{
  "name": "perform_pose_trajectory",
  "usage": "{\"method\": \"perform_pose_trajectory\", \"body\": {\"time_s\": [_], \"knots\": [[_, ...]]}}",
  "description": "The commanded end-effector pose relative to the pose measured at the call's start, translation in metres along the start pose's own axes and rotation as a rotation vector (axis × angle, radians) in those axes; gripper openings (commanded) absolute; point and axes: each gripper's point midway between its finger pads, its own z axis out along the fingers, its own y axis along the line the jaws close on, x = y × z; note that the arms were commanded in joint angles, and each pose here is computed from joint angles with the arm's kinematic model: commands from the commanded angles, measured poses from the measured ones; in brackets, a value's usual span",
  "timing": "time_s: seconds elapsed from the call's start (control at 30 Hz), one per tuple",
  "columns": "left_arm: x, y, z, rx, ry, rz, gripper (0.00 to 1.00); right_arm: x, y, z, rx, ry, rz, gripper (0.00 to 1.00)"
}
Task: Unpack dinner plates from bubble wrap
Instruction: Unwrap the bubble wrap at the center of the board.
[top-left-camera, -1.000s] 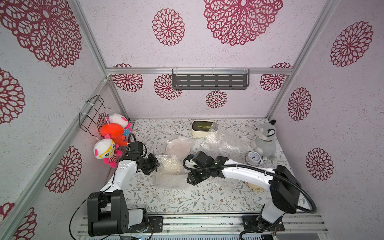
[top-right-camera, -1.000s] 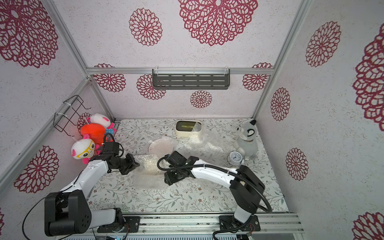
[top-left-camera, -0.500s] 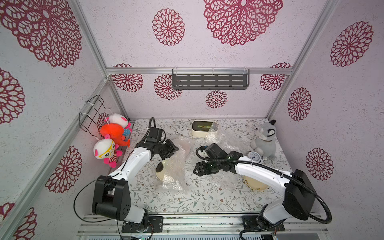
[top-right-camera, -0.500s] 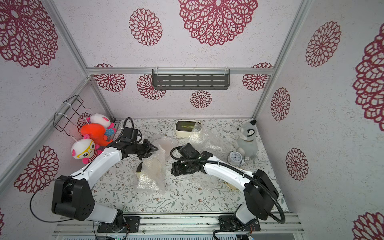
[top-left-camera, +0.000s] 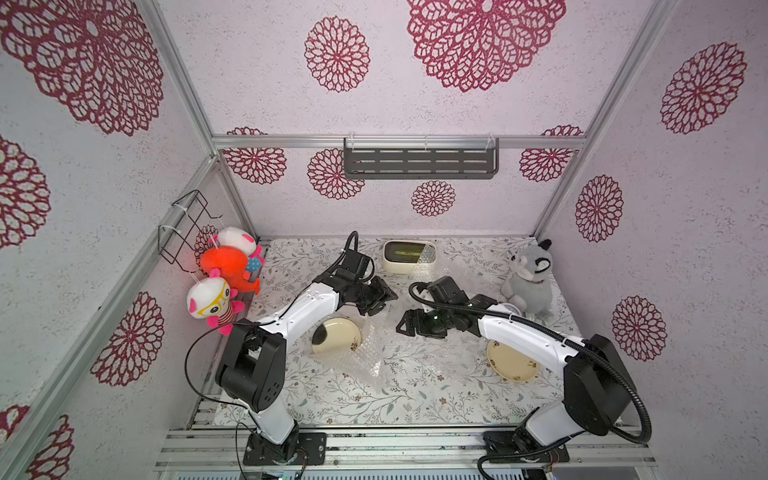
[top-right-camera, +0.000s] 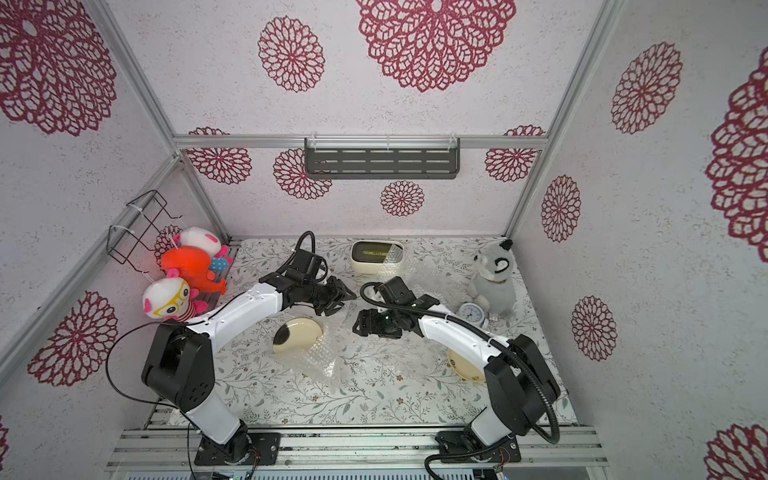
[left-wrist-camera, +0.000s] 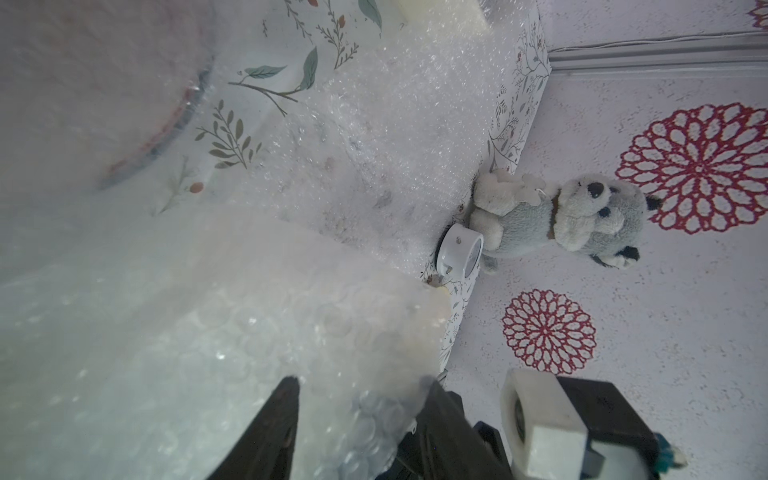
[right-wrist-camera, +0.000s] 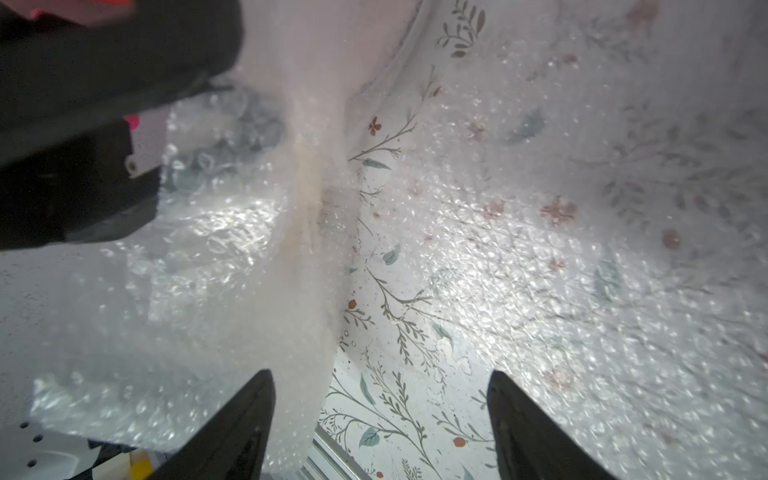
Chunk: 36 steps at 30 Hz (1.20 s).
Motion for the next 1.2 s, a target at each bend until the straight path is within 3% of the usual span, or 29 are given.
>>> {"method": "perform_pose_trajectory", "body": {"time_s": [0.0,0.13,0.43,0.8,0.97,1.17], "knots": [[0.001,0.003,-0.006,-0.004,-0.014,-0.015,0.5,-0.004,0.046,-0.027,-0.129,-0.047,-0.086,0.82],[0.001,0.004,-0.005,0.006,-0.02,-0.022,0.5,0.006,0.077,-0.031,-0.152,-0.044,-0.138,0.84],[0.001,0.002,-0.003,0.006,-0.018,-0.018,0.49,0.014,0.11,-0.003,-0.118,-0.008,-0.208,0.89],[0.004,0.001,0.002,0.002,-0.003,-0.013,0.48,0.02,0.097,0.026,-0.036,0.034,-0.187,0.85],[0.007,0.0,-0.004,-0.006,-0.005,-0.001,0.48,0.02,0.09,0.029,-0.008,0.031,-0.179,0.73],[0.01,0.003,-0.041,-0.084,-0.057,0.067,0.52,0.026,0.091,0.031,-0.043,0.042,-0.176,0.23]]}}
